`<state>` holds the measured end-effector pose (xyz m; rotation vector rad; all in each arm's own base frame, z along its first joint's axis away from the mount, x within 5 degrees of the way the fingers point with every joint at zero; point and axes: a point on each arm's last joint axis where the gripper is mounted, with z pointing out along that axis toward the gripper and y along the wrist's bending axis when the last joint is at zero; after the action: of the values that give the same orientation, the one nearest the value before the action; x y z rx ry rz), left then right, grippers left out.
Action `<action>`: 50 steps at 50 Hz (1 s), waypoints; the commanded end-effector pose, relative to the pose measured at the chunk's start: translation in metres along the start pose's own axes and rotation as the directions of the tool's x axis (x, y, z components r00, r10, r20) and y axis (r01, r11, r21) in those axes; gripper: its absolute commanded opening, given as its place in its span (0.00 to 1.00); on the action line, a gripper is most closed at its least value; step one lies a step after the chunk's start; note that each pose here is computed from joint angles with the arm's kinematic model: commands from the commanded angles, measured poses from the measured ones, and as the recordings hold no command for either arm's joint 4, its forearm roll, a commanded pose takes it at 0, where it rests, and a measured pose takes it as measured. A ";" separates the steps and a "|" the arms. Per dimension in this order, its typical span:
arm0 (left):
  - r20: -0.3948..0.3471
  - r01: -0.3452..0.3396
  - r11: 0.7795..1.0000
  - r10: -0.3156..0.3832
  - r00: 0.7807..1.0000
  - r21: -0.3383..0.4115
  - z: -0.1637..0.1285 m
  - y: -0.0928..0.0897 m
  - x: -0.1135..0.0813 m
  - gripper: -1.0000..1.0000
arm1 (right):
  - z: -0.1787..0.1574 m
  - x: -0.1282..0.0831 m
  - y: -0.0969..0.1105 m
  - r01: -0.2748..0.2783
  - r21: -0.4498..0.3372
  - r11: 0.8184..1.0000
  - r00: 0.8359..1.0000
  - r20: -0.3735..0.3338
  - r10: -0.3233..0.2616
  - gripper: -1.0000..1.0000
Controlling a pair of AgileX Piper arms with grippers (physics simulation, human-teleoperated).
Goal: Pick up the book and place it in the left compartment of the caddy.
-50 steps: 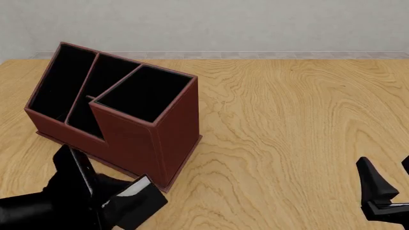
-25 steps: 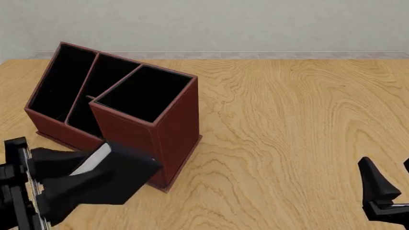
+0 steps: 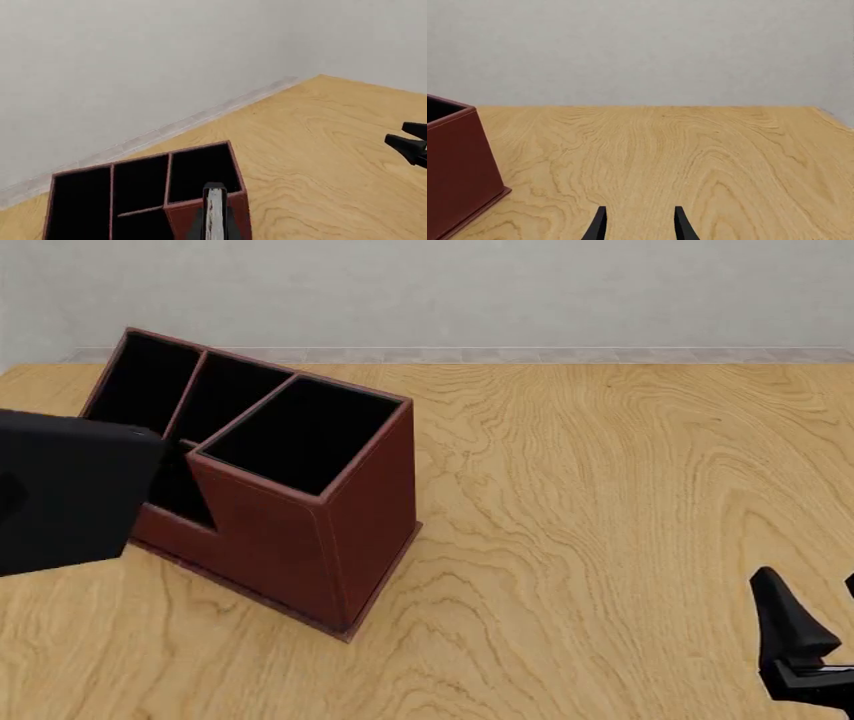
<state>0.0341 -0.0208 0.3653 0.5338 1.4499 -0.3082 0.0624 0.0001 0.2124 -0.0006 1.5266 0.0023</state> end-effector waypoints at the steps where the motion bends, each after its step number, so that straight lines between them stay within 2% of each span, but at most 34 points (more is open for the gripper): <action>1: 0.049 -0.030 0.960 0.046 0.998 -0.280 -0.021 0.008 -0.020 0.00 | 0.001 0.000 0.000 -0.001 -0.003 1.000 1.000 -0.003 0.001 1.00; 2: 0.049 -0.030 0.960 0.046 0.998 -0.280 -0.021 0.008 -0.020 0.00 | 0.001 0.000 0.000 -0.001 -0.003 1.000 1.000 -0.003 0.001 1.00; 4: 0.034 -0.018 0.940 0.032 0.999 -0.342 -0.018 0.011 -0.022 0.00 | 0.001 0.000 0.000 -0.001 -0.003 1.000 1.000 -0.004 0.001 1.00; 8: 0.031 -0.027 0.938 0.041 0.999 -0.347 -0.020 0.011 -0.023 0.00 | 0.001 0.001 0.000 0.001 -0.006 1.000 1.000 -0.005 -0.001 1.00; 9: 0.039 -0.035 0.928 0.054 0.998 -0.371 -0.022 0.011 -0.025 0.00 | 0.001 0.001 0.000 0.001 -0.006 1.000 1.000 -0.006 -0.001 1.00; 11: 0.047 -0.027 0.922 0.048 0.998 -0.386 -0.023 0.011 -0.027 0.00 | 0.001 0.001 0.000 0.001 -0.007 1.000 1.000 -0.006 -0.001 1.00; 16: 0.022 -0.040 0.885 0.056 0.998 -0.465 -0.018 0.015 -0.024 0.00 | 0.002 0.000 0.000 0.001 -0.006 1.000 1.000 -0.006 -0.001 1.00; 17: 0.020 -0.040 0.870 0.057 0.998 -0.492 -0.017 0.016 -0.023 0.00 | 0.002 0.000 0.000 0.000 -0.005 1.000 1.000 -0.006 0.000 1.00; 19: 0.026 -0.045 0.856 0.068 0.997 -0.516 -0.017 0.017 -0.023 0.00 | 0.001 0.001 0.000 -0.002 -0.005 1.000 1.000 -0.007 0.001 1.00; 20: 0.032 -0.028 0.844 0.053 0.998 -0.536 -0.015 0.019 -0.022 0.00 | 0.002 0.001 0.000 -0.003 -0.006 1.000 1.000 -0.009 0.003 1.00; 21: 0.032 -0.028 0.844 0.053 0.998 -0.536 -0.015 0.019 -0.022 0.00 | 0.002 0.001 0.000 -0.003 -0.006 1.000 1.000 -0.009 0.003 1.00; 24: 0.028 -0.034 0.799 0.064 0.998 -0.600 -0.011 0.024 -0.020 0.00 | 0.003 0.001 0.000 -0.006 -0.006 1.000 1.000 -0.012 0.006 1.00; 29: 0.024 -0.045 0.761 0.079 0.997 -0.647 -0.005 0.031 -0.015 0.00 | 0.004 0.001 0.000 -0.010 -0.007 1.000 1.000 -0.014 0.010 1.00; 31: 0.026 -0.040 0.761 0.075 0.997 -0.648 -0.004 0.032 -0.014 0.00 | 0.004 0.001 0.000 -0.011 -0.007 1.000 1.000 -0.014 0.011 1.00; 32: 0.030 0.003 0.782 0.021 0.999 -0.624 0.002 0.035 -0.011 0.00 | 0.004 0.001 0.001 -0.012 -0.008 1.000 1.000 -0.015 0.012 1.00; 33: 0.032 -0.008 0.772 0.037 0.999 -0.636 0.001 0.035 -0.010 0.00 | 0.004 0.001 0.001 -0.012 -0.008 1.000 1.000 -0.015 0.012 1.00; 34: 0.016 -0.012 0.751 0.029 0.999 -0.660 0.006 0.041 -0.007 0.00 | 0.004 0.001 0.001 -0.012 -0.008 1.000 1.000 -0.015 0.012 1.00; 35: 0.017 -0.009 0.756 0.027 0.999 -0.655 0.008 0.042 -0.005 0.00 | 0.004 0.001 0.001 -0.013 -0.008 1.000 1.000 -0.015 0.012 1.00; 36: 0.017 0.001 0.747 0.014 1.000 -0.665 0.010 0.045 -0.005 0.00 | 0.004 0.001 0.001 -0.013 -0.008 1.000 1.000 -0.015 0.013 1.00; 39: -0.001 -0.008 0.740 0.009 1.000 -0.672 0.016 0.051 -0.001 0.00 | 0.004 0.001 0.001 -0.013 -0.008 1.000 1.000 -0.015 0.013 1.00; 40: -0.023 0.020 0.730 -0.048 0.999 -0.683 0.028 0.064 0.006 0.00 | 0.004 0.001 0.001 -0.014 -0.007 1.000 1.000 -0.015 0.014 1.00; 42: -0.041 0.012 0.725 -0.055 0.998 -0.688 0.036 0.071 0.011 0.00 | 0.004 0.001 0.000 -0.015 -0.007 1.000 1.000 -0.016 0.015 1.00; 44: -0.065 0.010 0.737 -0.073 0.995 -0.676 0.044 0.076 0.018 0.00 | 0.004 0.001 0.000 -0.016 -0.006 1.000 1.000 -0.015 0.016 1.00; 50: -0.120 -0.035 0.729 -0.065 0.991 -0.683 0.058 0.092 0.029 0.00 | 0.004 0.001 0.000 -0.017 -0.002 1.000 1.000 -0.014 0.017 1.00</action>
<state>0.0987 0.0174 0.3653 -0.0639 1.5164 0.2122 0.0660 0.0005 0.2117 0.0056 1.5405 0.0175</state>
